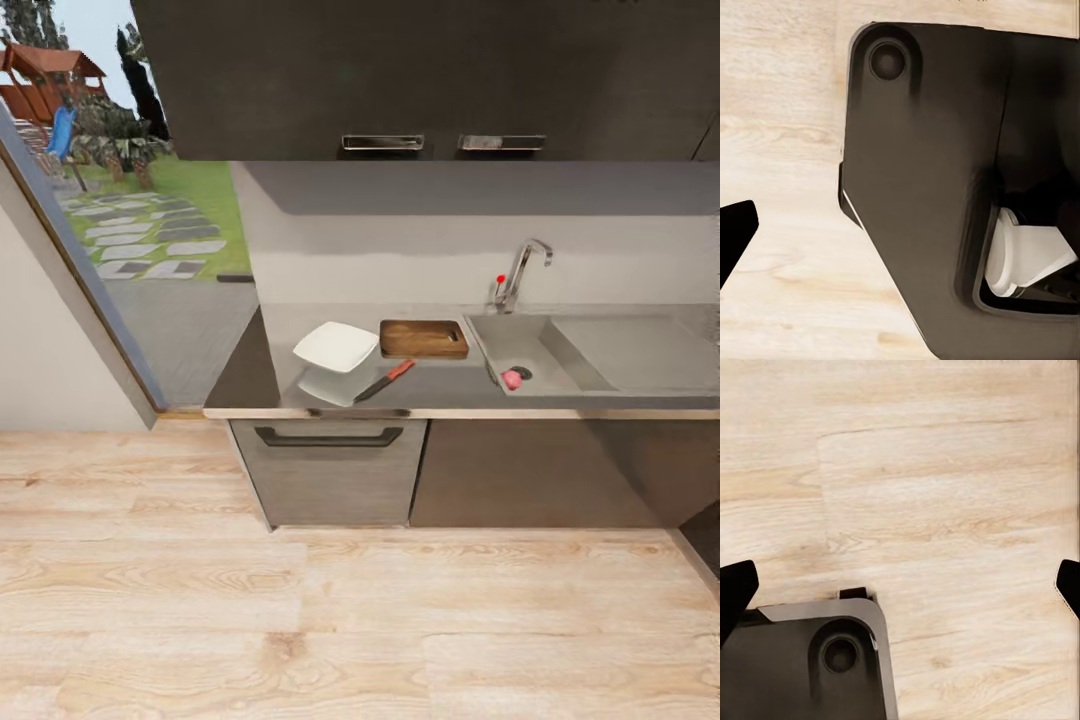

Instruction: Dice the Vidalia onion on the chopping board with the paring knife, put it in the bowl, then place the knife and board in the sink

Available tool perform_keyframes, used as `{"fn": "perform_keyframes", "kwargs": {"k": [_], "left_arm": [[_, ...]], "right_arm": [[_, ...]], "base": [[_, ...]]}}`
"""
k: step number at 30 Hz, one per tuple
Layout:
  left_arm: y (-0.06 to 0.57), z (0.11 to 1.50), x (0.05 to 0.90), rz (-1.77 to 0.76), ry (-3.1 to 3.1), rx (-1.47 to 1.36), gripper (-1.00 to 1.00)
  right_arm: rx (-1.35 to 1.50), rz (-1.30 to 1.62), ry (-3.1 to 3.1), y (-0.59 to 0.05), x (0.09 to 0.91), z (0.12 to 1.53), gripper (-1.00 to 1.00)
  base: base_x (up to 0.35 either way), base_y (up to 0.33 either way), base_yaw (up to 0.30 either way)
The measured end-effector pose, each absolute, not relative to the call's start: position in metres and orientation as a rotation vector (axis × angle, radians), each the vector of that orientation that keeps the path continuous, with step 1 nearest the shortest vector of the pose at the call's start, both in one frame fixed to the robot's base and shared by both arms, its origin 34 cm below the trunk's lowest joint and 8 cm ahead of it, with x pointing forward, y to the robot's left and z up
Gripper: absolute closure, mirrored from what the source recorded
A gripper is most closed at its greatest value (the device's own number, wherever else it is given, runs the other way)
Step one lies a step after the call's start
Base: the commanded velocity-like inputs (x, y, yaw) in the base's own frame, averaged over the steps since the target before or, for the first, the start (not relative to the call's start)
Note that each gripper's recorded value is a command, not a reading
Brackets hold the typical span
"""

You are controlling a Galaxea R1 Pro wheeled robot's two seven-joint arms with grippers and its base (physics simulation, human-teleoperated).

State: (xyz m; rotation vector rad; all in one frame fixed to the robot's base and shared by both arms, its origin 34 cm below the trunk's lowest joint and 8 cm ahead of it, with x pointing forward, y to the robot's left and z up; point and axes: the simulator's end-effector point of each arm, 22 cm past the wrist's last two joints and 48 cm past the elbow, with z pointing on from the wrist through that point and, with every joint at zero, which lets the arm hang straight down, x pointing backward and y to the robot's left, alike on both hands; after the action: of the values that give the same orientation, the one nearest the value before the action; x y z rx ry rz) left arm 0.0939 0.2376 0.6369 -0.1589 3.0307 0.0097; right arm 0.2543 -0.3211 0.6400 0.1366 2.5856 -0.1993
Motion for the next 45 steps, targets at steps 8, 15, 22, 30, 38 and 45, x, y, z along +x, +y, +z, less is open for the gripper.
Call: {"fn": "perform_keyframes", "kwargs": {"k": [8,15,22,30,38,45], "left_arm": [[0.238,0.637,0.098,0.010,3.018,-0.160,-1.00],[0.238,0.637,0.102,0.009,3.006,-0.160,-1.00],[0.238,0.636,0.106,0.008,2.996,-0.159,-1.00],[0.238,0.636,0.111,0.007,2.982,-0.159,-1.00],[0.238,0.636,0.115,0.007,2.971,-0.159,-1.00],[0.238,0.636,0.119,0.005,2.960,-0.158,-1.00]], "right_arm": [[0.140,-0.194,2.575,-0.318,0.258,0.641,-1.00],[0.141,-0.191,2.564,-0.318,0.262,0.643,-1.00],[0.141,-0.189,2.555,-0.317,0.265,0.644,-1.00],[0.141,-0.187,2.543,-0.317,0.270,0.646,-1.00],[0.140,-0.184,2.531,-0.317,0.274,0.648,-1.00],[0.140,-0.183,2.520,-0.317,0.278,0.650,-1.00]], "base": [[0.009,-0.306,0.000],[0.144,-0.308,0.000],[0.185,-0.307,0.000],[0.143,-0.307,0.029],[0.109,-0.307,0.101],[0.060,-0.307,0.111]]}}
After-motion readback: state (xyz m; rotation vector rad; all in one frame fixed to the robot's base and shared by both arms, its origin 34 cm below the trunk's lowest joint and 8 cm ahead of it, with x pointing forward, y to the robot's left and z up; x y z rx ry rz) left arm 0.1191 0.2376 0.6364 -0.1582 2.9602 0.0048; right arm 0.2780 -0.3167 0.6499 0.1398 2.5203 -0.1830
